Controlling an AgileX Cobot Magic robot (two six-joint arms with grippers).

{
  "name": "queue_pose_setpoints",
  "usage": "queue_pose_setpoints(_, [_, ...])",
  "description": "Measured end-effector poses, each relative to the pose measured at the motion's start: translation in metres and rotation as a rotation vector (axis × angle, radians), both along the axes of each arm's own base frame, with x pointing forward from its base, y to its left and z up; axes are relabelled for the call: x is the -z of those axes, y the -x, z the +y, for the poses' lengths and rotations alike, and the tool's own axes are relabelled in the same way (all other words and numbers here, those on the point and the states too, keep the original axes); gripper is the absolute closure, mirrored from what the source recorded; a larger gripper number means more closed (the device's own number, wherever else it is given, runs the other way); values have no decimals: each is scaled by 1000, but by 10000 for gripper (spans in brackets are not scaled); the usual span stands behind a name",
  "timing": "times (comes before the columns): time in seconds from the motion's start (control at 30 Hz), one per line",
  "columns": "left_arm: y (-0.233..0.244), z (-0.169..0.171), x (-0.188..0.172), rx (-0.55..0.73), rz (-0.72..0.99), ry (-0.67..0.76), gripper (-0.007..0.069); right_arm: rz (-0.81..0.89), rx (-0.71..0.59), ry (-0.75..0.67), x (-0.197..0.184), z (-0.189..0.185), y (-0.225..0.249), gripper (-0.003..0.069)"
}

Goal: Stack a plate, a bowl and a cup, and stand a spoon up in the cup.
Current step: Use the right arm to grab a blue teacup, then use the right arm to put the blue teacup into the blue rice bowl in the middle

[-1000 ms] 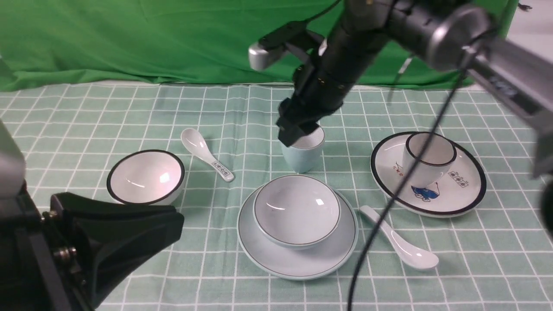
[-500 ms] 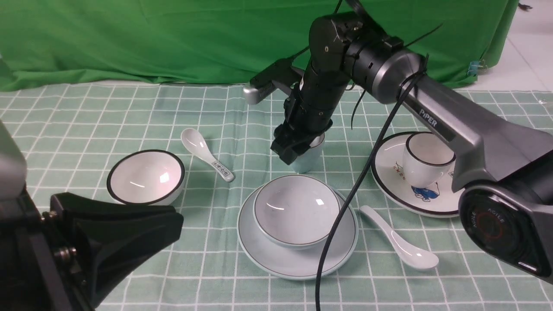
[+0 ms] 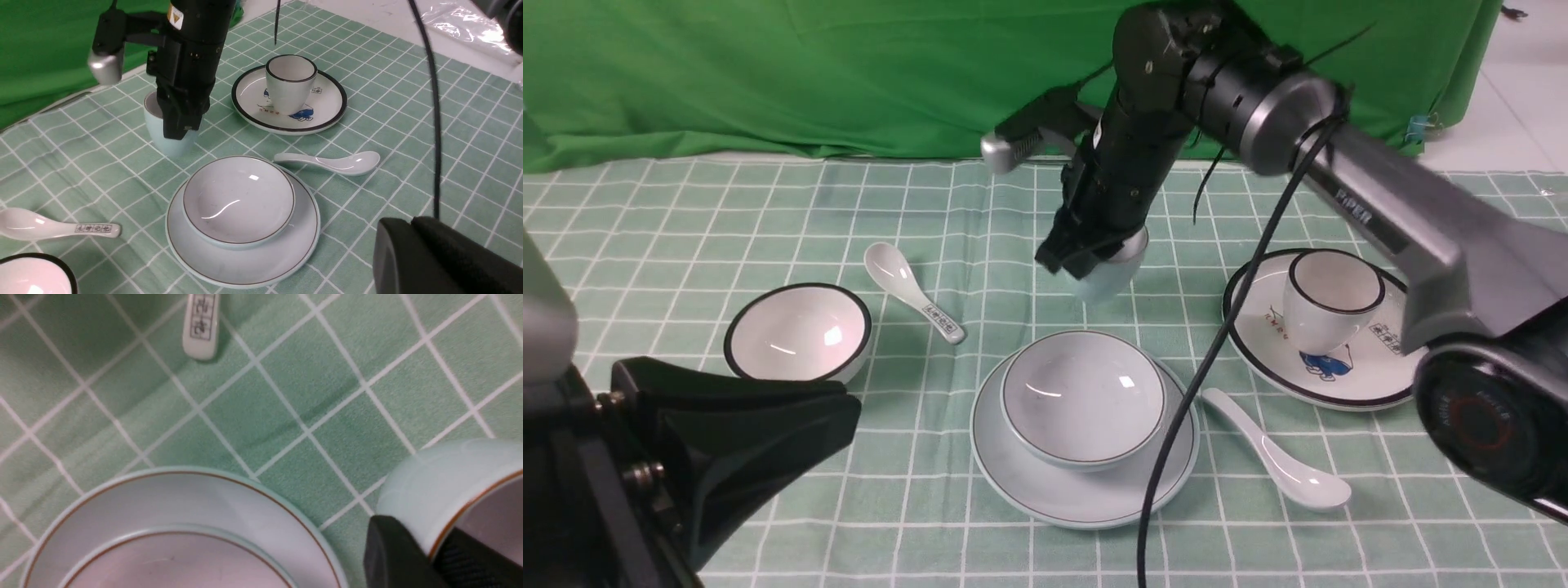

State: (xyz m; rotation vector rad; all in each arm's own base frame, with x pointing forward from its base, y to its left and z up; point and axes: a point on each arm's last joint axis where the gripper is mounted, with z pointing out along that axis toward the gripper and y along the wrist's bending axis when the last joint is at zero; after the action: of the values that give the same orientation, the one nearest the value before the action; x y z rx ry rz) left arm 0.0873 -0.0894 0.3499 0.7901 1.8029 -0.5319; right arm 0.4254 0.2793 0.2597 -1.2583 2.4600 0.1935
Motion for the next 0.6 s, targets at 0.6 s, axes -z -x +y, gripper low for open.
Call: queue_pose_setpoints(0.6, [1,2,5,4,33,-51,615,154,-97,83,-1,13,129,575])
